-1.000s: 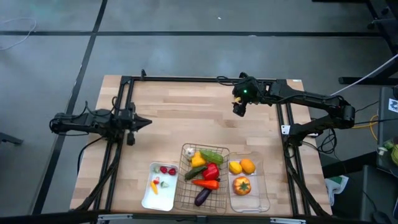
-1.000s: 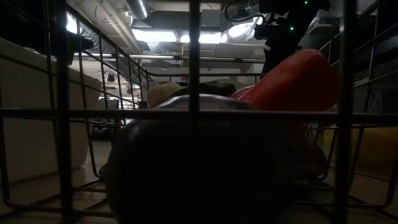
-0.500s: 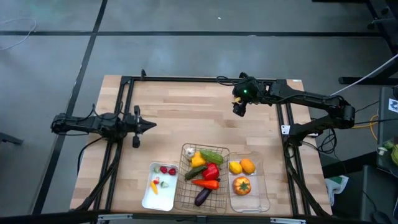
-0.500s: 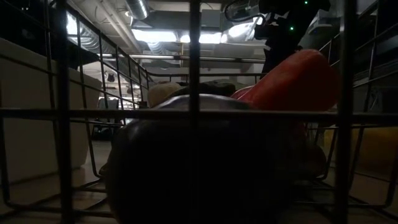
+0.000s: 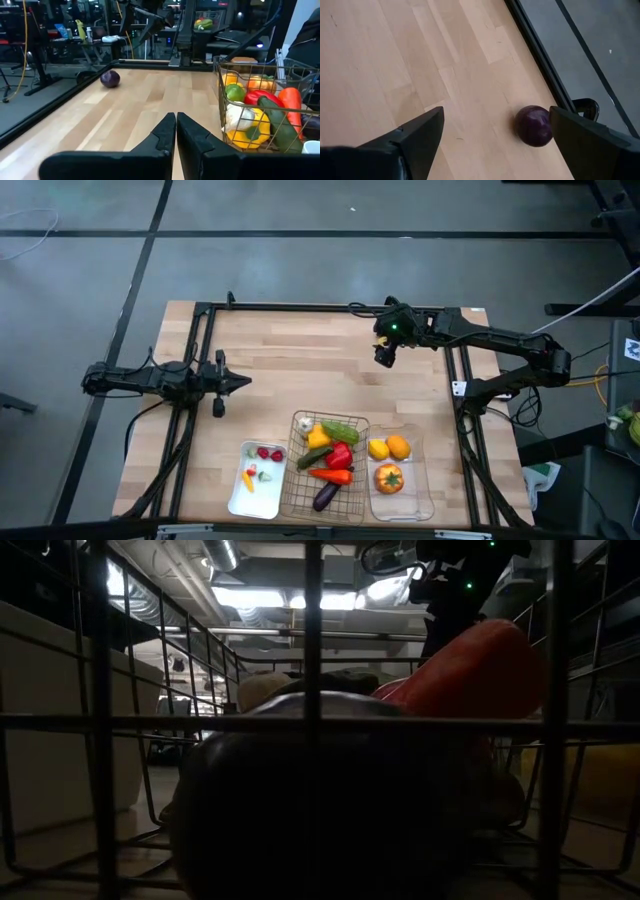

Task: Sort produce into baskets
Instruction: Put the plum into the wire basket

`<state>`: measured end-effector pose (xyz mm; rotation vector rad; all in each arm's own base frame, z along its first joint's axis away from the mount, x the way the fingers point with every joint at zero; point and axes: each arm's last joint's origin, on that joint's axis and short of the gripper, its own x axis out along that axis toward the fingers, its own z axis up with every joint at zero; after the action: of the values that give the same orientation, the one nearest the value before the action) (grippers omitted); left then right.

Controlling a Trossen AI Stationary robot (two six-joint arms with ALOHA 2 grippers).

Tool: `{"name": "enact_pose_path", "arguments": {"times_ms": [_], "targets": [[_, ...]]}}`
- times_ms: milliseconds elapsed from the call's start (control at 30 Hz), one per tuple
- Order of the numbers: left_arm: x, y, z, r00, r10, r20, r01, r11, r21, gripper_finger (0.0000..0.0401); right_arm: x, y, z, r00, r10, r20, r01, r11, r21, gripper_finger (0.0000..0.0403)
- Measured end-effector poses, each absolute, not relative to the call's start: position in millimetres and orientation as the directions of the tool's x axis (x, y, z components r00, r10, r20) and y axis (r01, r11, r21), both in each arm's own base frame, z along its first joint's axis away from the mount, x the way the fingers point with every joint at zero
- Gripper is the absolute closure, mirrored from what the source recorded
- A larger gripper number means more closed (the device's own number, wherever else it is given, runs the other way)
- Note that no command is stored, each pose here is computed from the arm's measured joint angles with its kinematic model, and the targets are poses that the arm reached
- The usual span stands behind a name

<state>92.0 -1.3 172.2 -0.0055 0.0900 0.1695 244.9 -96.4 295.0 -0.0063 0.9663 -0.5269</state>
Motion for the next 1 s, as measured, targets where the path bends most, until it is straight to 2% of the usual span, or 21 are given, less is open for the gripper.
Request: {"name": "enact_pose_path", "arguments": {"times_ms": [633,867,1000], "targets": [[92,-1,172,0.981,0.17,-0.091,-0.171,0.985,-0.002,0.0388,245,-96,295,0.453,-0.43,-0.781,0.424,0.874,-0.236,0.0047],[92,-1,172,0.981,0.17,-0.091,-0.171,0.985,-0.002,0.0388,243,-100,296,0.416,-0.492,-0.765,0.458,0.84,-0.292,0.0047],[92,-1,172,0.981,0.17,-0.091,-0.171,0.985,-0.002,0.0388,239,-111,295,0.421,-0.466,-0.778,0.482,0.842,-0.243,0.0047]]}}
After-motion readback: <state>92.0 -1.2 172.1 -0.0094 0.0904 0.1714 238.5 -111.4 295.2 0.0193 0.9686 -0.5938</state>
